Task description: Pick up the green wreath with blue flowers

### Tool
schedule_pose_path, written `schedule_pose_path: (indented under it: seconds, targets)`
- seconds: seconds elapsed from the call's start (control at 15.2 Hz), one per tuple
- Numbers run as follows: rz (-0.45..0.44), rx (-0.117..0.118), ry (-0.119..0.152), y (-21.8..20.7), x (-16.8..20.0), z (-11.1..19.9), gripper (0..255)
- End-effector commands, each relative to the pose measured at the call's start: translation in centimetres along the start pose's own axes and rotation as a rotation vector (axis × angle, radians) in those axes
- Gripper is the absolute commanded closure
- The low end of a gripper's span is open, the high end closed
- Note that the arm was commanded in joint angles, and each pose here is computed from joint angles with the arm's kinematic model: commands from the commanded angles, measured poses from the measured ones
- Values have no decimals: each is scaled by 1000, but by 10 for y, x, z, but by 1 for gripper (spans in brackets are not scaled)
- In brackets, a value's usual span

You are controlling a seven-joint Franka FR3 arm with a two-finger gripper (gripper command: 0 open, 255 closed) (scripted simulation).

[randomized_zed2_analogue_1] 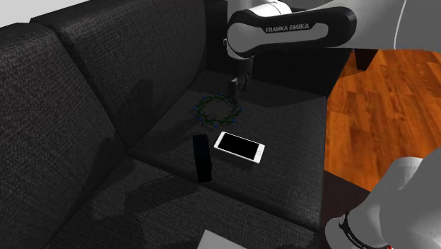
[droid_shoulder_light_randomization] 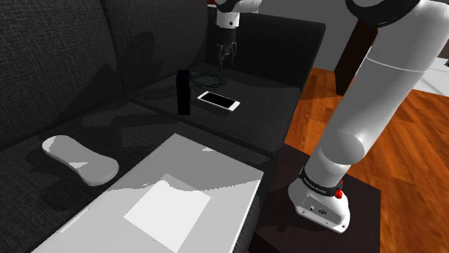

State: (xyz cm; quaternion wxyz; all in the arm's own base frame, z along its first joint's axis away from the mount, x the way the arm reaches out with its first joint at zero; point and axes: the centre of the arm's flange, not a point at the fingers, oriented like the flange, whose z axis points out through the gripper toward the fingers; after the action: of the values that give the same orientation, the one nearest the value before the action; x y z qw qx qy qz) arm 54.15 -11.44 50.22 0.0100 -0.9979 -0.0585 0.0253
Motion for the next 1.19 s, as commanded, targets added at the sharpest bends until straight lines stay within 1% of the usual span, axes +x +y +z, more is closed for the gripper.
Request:
schedule_pose_path:
  seconds: [0.0,0.33,0.4,0.86,0.99,1.06,1.12]
  targets:
    - [-7,-6,-15,17,22,9,0]
    - [-23,-20,-49,56,74,31,0]
    - [-23,-20,-49,56,74,31,0]
    - [-23,-20,-49,57,76,71,0]
    - [-23,-20,-49,57,76,71,0]
    - [-23,-20,-49,56,76,71,255]
    - [-23,-20,-49,56,76,71,255]
